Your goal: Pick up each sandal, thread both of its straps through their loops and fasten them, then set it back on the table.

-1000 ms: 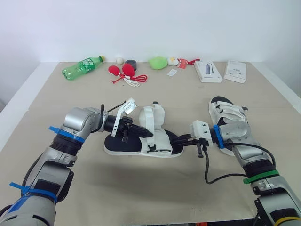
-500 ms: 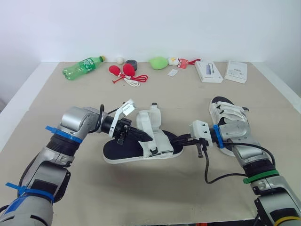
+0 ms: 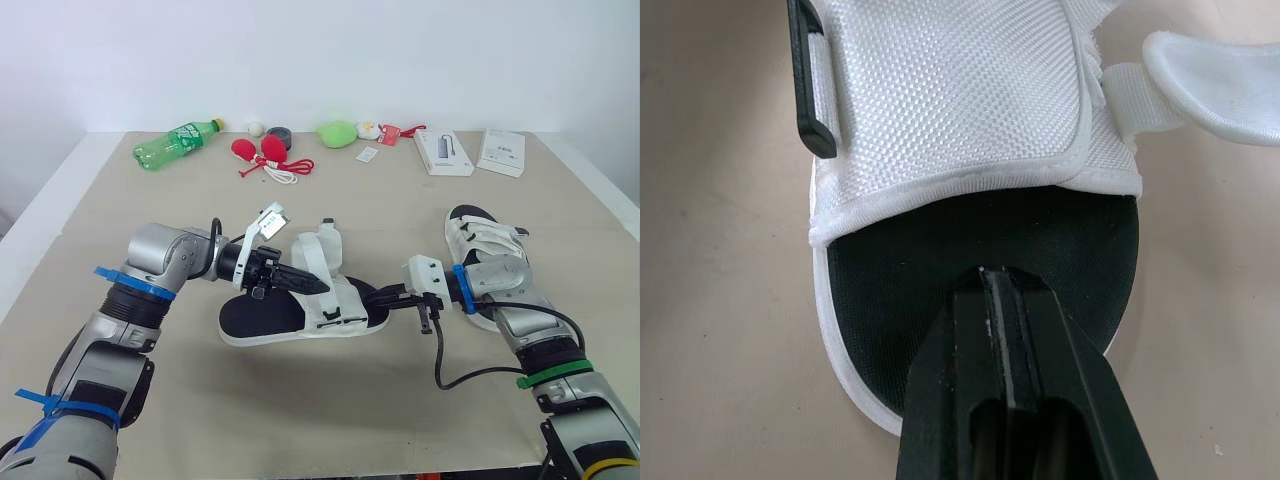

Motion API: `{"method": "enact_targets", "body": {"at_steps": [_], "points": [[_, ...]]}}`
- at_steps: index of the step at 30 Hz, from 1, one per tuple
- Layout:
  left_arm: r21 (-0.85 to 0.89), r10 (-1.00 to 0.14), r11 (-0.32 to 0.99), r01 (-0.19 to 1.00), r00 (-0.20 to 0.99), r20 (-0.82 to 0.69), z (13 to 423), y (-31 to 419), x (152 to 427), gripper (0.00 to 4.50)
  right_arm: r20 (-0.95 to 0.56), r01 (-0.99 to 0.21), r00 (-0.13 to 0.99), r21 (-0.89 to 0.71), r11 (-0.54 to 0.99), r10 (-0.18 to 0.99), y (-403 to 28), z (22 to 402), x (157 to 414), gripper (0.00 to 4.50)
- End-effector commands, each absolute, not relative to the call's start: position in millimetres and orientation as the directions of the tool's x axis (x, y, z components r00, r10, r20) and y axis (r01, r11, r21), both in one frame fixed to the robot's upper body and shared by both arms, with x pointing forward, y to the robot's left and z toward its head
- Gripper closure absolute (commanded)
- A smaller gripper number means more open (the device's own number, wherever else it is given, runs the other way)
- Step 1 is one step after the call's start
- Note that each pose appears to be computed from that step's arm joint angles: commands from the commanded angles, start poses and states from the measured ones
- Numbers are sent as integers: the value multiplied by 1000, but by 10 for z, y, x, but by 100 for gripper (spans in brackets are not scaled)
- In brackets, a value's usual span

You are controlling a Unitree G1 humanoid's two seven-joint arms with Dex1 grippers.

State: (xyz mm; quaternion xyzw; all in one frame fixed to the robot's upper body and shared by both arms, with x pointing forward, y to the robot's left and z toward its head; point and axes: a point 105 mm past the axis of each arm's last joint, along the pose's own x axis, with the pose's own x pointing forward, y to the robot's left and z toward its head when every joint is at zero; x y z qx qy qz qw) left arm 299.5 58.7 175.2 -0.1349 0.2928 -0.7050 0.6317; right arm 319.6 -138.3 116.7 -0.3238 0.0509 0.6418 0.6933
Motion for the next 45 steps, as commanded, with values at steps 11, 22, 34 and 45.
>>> {"method": "enact_targets", "body": {"at_steps": [11,22,34,45], "points": [[-586,-954,-71,807,-227,-196,1798,617,2839,443,-525,-929,162,-366,-49,836,-1435,1099,3173,450],[-555,-951,-18,832,-186,-248,1645,604,2891,443,-531,-929,158,-365,-56,833,-1435,1084,3169,450],[-478,-940,-19,878,-179,-290,1569,524,2920,443,-533,-928,160,-368,-56,831,-1437,1090,3184,450],[-421,-920,-87,903,-236,-314,1554,493,2756,443,-534,-928,164,-368,-54,830,-1442,1090,3204,450]]}}
